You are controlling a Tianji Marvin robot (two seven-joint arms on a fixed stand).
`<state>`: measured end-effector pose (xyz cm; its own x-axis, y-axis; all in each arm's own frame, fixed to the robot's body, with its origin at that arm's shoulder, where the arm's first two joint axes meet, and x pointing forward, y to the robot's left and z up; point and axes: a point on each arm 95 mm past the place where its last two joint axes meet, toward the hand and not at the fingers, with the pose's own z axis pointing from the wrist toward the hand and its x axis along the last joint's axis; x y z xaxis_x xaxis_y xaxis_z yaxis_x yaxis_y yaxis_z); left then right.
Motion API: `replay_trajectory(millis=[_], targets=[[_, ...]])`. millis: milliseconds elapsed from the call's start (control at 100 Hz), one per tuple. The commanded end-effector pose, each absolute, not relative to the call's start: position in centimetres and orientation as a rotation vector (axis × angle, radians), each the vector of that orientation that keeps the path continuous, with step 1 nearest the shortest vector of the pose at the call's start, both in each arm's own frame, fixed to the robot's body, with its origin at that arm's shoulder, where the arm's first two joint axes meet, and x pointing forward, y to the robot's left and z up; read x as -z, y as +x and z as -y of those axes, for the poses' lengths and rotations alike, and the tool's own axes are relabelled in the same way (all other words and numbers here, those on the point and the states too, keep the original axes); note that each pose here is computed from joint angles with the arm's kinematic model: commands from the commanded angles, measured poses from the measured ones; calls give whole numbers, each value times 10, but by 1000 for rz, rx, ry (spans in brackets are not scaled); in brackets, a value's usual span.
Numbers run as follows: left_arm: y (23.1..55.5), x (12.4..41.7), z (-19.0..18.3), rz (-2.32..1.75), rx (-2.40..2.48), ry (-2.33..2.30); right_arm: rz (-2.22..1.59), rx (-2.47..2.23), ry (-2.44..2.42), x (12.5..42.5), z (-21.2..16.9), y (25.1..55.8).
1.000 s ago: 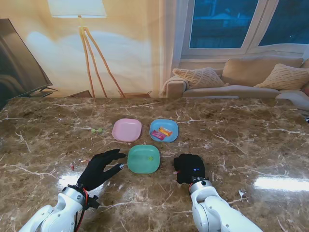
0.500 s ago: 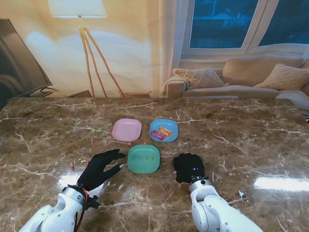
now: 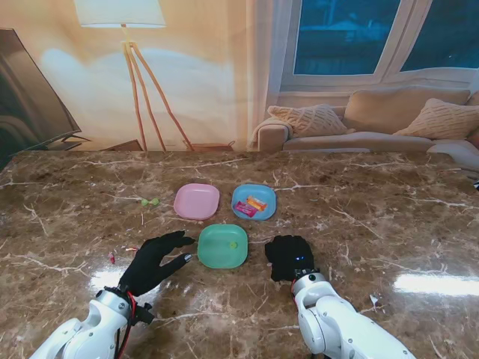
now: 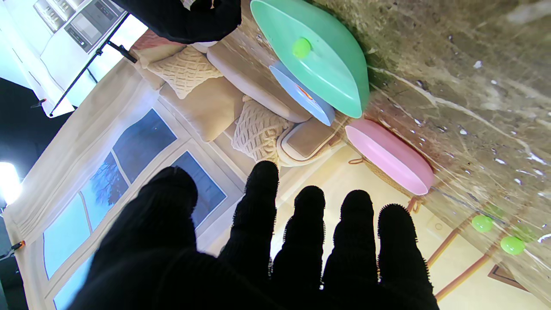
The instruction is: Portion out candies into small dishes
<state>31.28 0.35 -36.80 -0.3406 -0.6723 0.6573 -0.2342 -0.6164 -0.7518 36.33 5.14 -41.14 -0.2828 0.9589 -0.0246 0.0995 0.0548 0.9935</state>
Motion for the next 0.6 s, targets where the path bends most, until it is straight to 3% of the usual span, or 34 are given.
replay_trajectory(millis=[0, 590], targets=[[310, 370, -3, -1174, 2025, -1594, -1627, -1211, 1198, 455, -34, 340], [309, 370, -4, -1169, 2025, -1596, -1560, -1266, 1171, 451, -35, 340]])
